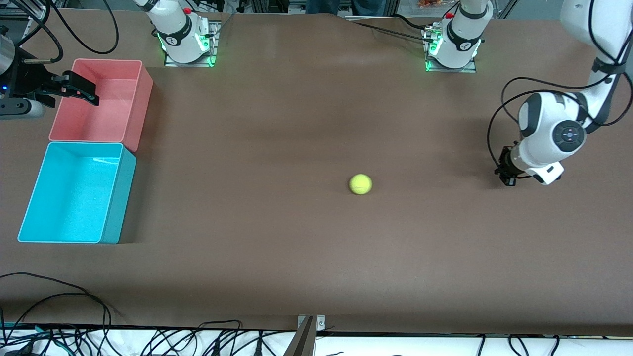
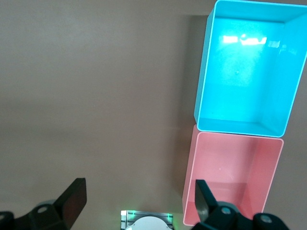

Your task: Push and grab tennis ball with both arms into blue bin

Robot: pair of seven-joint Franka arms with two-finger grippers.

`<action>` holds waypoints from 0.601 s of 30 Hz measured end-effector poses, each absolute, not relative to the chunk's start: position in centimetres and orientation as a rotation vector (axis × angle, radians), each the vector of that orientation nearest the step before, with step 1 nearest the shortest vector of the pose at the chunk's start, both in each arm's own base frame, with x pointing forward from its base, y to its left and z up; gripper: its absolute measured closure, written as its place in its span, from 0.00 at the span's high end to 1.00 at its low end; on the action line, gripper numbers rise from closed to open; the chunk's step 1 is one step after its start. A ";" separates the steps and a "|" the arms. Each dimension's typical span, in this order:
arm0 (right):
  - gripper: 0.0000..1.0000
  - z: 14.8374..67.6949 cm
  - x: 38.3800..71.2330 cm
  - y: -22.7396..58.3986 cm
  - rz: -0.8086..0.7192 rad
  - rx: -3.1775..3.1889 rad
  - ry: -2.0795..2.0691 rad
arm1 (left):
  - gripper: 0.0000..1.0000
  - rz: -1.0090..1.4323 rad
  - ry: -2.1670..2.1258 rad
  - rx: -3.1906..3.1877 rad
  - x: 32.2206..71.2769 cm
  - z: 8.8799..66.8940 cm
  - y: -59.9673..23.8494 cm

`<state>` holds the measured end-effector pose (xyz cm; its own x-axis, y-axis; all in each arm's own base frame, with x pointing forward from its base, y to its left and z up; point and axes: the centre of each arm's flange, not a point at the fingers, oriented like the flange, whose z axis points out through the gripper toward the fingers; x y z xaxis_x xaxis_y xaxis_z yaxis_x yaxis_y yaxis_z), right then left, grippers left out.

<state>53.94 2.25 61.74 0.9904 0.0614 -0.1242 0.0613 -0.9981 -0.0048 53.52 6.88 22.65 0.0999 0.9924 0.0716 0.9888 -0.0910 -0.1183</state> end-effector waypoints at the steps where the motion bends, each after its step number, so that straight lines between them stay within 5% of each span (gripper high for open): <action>1: 1.00 61.7 53.9 2.2 0.195 -3.133 -0.097 | 0.01 0.041 -1.997 -2.242 53.8 23.1 7.0; 18: 1.00 61.8 53.9 2.2 0.196 -3.133 -0.097 | 0.01 0.092 -1.322 -2.666 60.5 35.8 8.1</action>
